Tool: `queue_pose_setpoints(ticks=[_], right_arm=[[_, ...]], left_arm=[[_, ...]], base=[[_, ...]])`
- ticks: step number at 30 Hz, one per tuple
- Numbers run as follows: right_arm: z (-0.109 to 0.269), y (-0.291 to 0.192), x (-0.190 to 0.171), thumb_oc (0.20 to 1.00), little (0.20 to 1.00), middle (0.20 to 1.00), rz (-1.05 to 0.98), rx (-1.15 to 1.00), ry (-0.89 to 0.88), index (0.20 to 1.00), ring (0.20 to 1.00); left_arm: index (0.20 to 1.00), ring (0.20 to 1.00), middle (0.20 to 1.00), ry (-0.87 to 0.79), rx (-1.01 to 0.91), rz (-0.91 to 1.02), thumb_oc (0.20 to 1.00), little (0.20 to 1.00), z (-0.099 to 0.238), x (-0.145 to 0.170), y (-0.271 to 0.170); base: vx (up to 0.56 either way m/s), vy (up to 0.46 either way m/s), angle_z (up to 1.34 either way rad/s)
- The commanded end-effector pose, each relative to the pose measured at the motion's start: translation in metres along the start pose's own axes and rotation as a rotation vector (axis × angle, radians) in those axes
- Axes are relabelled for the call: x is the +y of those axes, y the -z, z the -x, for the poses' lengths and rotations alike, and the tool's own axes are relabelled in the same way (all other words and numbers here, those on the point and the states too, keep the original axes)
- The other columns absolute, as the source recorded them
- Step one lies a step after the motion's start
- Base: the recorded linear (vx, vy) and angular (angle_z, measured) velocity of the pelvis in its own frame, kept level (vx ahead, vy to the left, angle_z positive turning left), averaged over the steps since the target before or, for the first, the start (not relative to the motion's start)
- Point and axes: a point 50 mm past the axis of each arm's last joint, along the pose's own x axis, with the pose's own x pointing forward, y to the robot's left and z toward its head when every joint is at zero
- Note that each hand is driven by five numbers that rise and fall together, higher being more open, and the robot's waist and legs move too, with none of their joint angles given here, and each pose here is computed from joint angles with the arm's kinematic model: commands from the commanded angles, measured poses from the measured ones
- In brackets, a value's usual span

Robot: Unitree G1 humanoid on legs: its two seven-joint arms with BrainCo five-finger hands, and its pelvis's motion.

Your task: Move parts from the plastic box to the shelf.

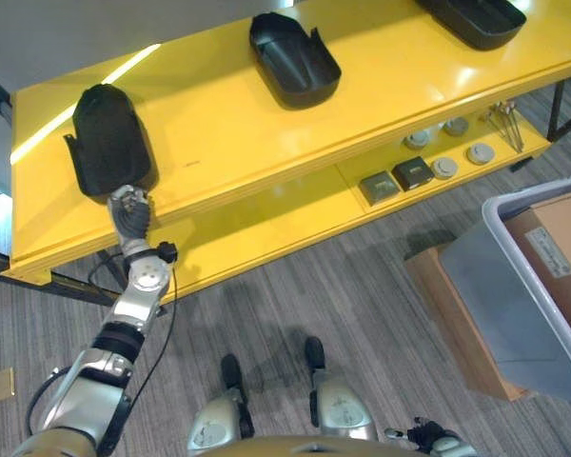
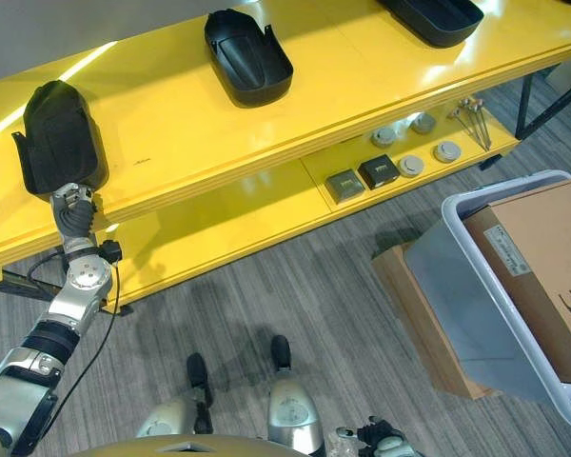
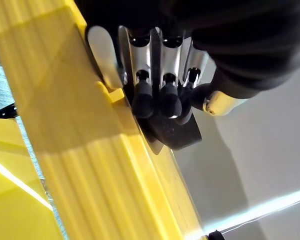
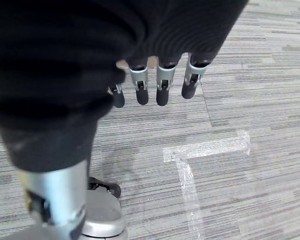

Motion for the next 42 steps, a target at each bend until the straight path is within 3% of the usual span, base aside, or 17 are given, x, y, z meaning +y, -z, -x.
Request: queue_pose_setpoints(ticks=[1,21,32,42], right_arm=[[-0.001,0.007,-0.009,1.000,1.000,1.000,0.080,0.037,0.015,1.000,1.000],[-0.002,0.005,-0.013,1.000,1.000,1.000,0.036,0.048,0.027,1.000,1.000],[-0.001,0.007,-0.014,1.000,1.000,1.000,0.041,0.050,0.031,1.000,1.000],[-0.002,0.005,-0.015,1.000,1.000,1.000,0.051,0.046,0.034,1.000,1.000]], left_arm=[[0.200,0.200,0.200,-0.072,-0.112,0.094,0.200,0.200,-0.056,0.010,-0.054],[0.200,0.200,0.200,0.180,-0.310,0.202,0.200,0.200,-0.027,-0.015,-0.115],[0.200,0.200,0.200,0.167,-0.187,0.138,0.200,0.200,-0.030,-0.012,-0.084],[0.200,0.200,0.200,0.220,-0.194,0.144,0.200,0.200,-0.021,-0.016,-0.079]], base=[[0.00,0.000,0.00],[0.00,0.000,0.01],[0.00,0.003,0.03],[0.00,0.000,0.00]])
